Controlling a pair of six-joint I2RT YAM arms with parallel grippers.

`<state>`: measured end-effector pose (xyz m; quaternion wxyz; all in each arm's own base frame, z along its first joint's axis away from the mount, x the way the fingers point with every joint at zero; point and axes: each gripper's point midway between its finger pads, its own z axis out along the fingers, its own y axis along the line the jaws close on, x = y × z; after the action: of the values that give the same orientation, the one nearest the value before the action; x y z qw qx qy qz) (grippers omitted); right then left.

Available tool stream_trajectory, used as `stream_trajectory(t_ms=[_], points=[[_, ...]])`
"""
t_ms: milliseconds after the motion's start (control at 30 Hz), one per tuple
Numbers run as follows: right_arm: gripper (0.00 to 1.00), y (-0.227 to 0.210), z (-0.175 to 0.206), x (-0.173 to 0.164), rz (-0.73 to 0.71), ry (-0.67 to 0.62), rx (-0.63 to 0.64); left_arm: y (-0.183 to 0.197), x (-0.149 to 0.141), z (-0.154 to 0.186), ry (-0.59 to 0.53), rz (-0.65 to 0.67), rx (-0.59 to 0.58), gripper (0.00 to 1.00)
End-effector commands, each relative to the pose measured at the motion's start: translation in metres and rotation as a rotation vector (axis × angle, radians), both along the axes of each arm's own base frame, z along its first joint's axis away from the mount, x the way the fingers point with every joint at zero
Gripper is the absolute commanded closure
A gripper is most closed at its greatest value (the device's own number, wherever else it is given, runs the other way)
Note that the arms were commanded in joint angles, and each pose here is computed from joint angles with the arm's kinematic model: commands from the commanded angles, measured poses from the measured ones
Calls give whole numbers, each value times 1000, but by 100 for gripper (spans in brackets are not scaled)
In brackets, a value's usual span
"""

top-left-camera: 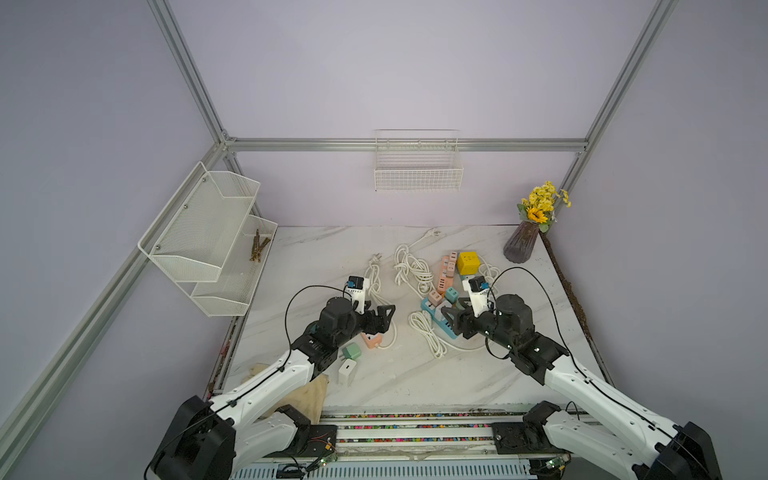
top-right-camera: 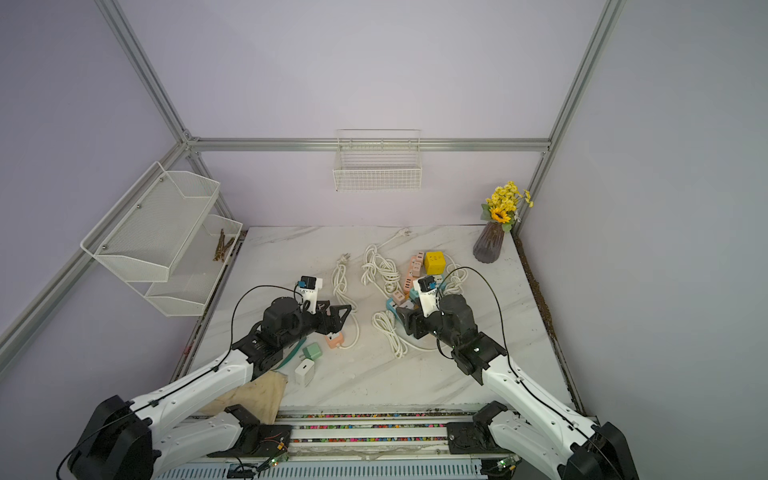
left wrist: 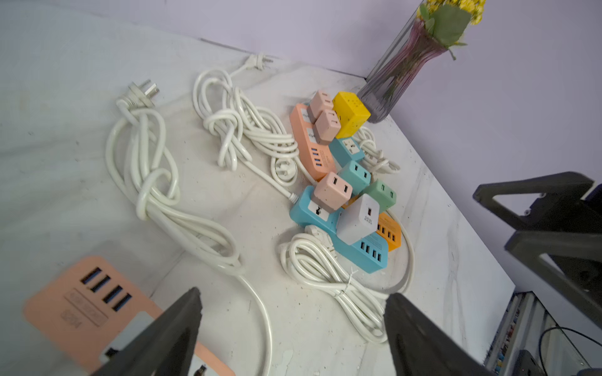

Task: Pull the plug off the socket
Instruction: Move the socket to the center of the board.

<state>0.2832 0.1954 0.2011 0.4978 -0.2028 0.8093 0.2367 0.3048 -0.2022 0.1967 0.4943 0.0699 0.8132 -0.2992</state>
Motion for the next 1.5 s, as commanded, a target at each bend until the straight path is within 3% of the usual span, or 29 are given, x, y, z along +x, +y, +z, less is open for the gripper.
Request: stream_trajectory(t_ms=[0,200,467,867,1167,1233,1467], points=[[29,-7,-13,5,-19,-6,-132,21,6,24,-140,106,-15,0],[28,0,-39,17,-20,98,-194,31,6,16,-147,169,-62,0],[28,4,-74,42,-54,232,-315,17,12,3,-80,122,-53,0],[27,-3,-101,65,-129,293,-433,17,11,7,-82,118,-70,0],[32,9,-121,66,-85,331,-459,17,11,3,-71,119,-66,0],[43,15,-120,64,-70,324,-462,16,12,1,-68,119,-65,0],[51,30,-123,61,-62,345,-463,12,12,1,-65,100,-74,0]])
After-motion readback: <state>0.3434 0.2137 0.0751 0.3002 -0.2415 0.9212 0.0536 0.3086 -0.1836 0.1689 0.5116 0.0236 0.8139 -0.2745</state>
